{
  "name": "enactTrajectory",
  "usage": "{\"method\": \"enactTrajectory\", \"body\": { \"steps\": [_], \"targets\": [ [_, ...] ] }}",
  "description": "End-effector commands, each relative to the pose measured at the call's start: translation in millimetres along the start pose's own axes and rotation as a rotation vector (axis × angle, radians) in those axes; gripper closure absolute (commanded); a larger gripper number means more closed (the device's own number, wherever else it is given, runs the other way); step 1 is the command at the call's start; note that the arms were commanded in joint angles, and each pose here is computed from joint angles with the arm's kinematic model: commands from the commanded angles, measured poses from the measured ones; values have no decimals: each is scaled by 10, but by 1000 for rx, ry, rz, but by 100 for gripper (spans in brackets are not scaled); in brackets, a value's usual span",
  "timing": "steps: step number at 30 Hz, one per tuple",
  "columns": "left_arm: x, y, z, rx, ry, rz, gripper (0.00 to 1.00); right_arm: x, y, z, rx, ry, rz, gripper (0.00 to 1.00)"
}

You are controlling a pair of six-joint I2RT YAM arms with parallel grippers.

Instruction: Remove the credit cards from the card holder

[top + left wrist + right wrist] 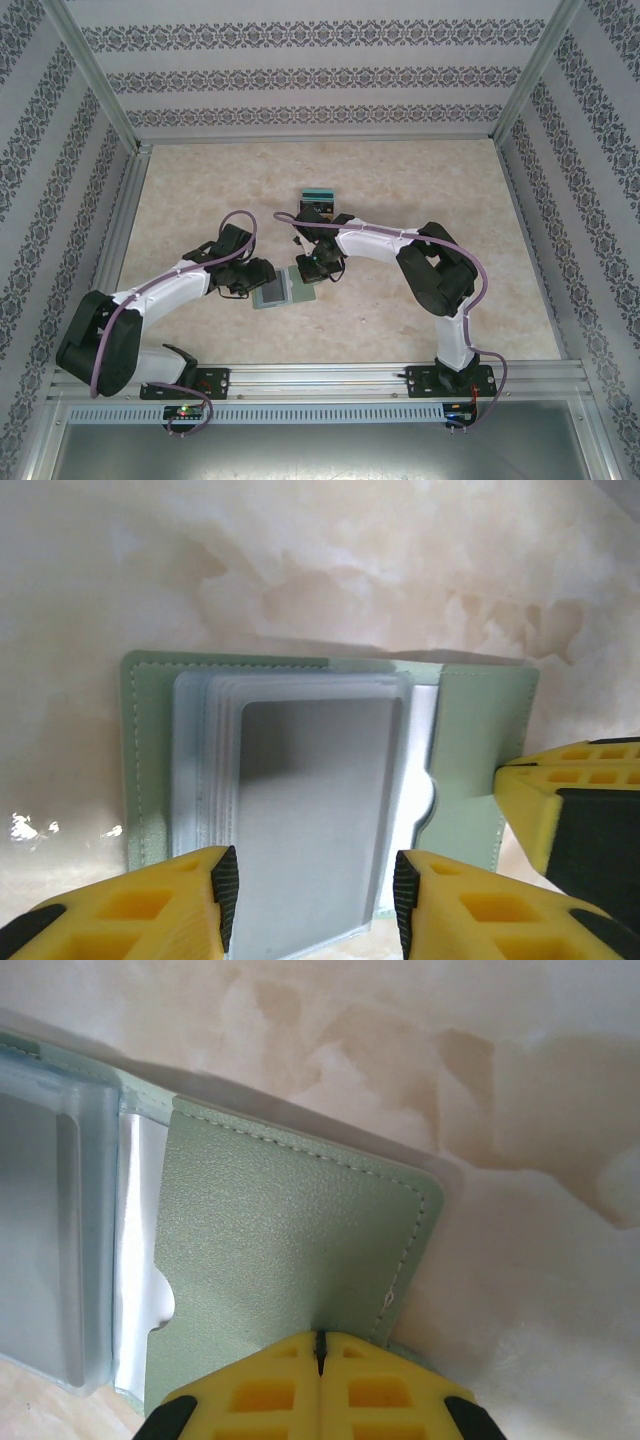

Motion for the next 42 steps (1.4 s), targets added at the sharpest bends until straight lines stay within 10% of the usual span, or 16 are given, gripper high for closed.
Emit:
{"method": "enactTrajectory", "body": {
  "steps": [1,23,32,42],
  "targets": [
    [-5,-17,-48,33,2,1,53,124,53,-113,10,37,29,95],
    [180,22,-116,31,79,33,53,140,53,-117,14,38,32,95],
    [177,61,-100,33,85,33,18,153,61,-109,13,37,34,95],
    [169,51,-158,30,140,17,21,156,79,-121,15,42,36,95]
  ]
}}
Point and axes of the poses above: each hand's point on the last joint's axis, 136 mm out from that joint toward the fingers, its own x axis out along the fingers, its own z axis along the line the jaws close on, y = z × x, the point moved 6 cm from there along -x, back along the fingers, and after that the axes turned 14 degrees about x, right-handed, at the moved point
